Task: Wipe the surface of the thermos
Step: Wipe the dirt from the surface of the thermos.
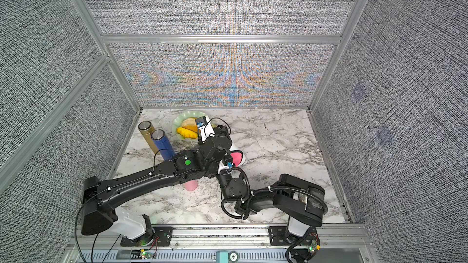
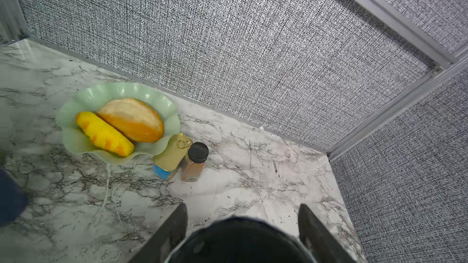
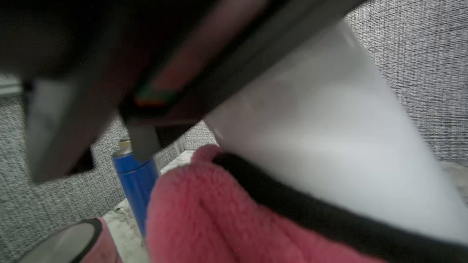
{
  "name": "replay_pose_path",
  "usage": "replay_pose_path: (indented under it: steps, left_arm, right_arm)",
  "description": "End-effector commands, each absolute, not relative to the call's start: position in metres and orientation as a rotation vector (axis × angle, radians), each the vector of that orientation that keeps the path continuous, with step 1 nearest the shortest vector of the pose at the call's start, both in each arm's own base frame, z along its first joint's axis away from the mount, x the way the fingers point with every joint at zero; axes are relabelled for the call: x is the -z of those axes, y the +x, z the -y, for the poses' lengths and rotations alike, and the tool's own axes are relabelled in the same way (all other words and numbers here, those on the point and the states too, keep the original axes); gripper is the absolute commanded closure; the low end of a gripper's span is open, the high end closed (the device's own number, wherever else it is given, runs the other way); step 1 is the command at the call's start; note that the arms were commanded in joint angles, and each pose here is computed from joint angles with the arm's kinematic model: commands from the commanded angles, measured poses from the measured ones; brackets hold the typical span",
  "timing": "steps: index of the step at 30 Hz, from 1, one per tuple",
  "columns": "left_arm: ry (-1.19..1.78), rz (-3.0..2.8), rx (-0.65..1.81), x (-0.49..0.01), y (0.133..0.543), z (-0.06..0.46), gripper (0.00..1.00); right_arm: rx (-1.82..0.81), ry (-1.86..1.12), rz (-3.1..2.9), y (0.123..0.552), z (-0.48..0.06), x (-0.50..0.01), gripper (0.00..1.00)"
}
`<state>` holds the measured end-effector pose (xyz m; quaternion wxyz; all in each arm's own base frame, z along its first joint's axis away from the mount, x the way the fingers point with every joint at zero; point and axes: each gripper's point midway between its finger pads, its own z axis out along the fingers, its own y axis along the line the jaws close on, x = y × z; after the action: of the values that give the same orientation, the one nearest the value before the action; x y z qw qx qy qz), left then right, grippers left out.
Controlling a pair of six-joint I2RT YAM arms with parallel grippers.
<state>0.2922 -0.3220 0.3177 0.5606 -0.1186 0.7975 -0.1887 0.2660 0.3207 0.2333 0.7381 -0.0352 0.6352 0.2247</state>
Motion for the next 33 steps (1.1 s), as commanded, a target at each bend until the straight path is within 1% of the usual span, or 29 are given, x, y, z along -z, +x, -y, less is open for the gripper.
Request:
replay_pose_path:
  steps: [1, 3, 5, 8, 13, 15, 17, 20, 22, 25, 27, 33]
  left_arm:
    - [-0.209, -1.924, 0.336, -0.306, 0.287, 0.312, 1.00]
    - [-0.214, -1.924, 0.336, -0.306, 0.287, 0.311, 1.00]
    - [-0.221, -1.923, 0.334, -0.306, 0.287, 0.309, 1.00]
    - [-0.230, -1.919, 0.340, -0.308, 0.285, 0.305, 1.00]
    - [-0.240, -1.908, 0.358, -0.310, 0.284, 0.301, 1.00]
    - [-0.239, -1.908, 0.365, -0.311, 0.283, 0.301, 1.00]
    - [-0.238, -1.910, 0.365, -0.311, 0.283, 0.300, 1.00]
    - [-0.239, -1.904, 0.372, -0.313, 0.282, 0.298, 1.00]
    - [-0.218, -1.890, 0.391, -0.317, 0.281, 0.299, 1.00]
    - [-0.178, -1.861, 0.418, -0.323, 0.281, 0.302, 1.00]
    - [-0.157, -1.837, 0.426, -0.329, 0.281, 0.302, 1.00]
    - [-0.089, -1.742, 0.404, -0.343, 0.283, 0.303, 1.00]
  right_arm:
    - [-0.368, 0.167, -1.446, 0.276, -0.272, -0.206, 1.00]
    - [-0.350, 0.180, -1.464, 0.274, -0.262, -0.196, 1.00]
    - [-0.338, 0.183, -1.464, 0.272, -0.257, -0.197, 1.00]
    - [-0.369, 0.173, -1.432, 0.270, -0.259, -0.217, 1.00]
    - [-0.497, 0.110, -1.331, 0.265, -0.287, -0.271, 1.00]
    - [-0.506, 0.107, -1.318, 0.266, -0.294, -0.278, 1.00]
    - [-0.474, 0.119, -1.340, 0.270, -0.295, -0.267, 1.00]
    - [-0.385, 0.158, -1.415, 0.278, -0.280, -0.224, 1.00]
    - [-0.351, 0.193, -1.462, 0.279, -0.261, -0.195, 1.00]
    - [-0.329, 0.215, -1.484, 0.273, -0.239, -0.183, 1.00]
    - [-0.347, 0.204, -1.468, 0.267, -0.232, -0.194, 1.00]
    - [-0.531, 0.124, -1.364, 0.241, -0.229, -0.258, 1.00]
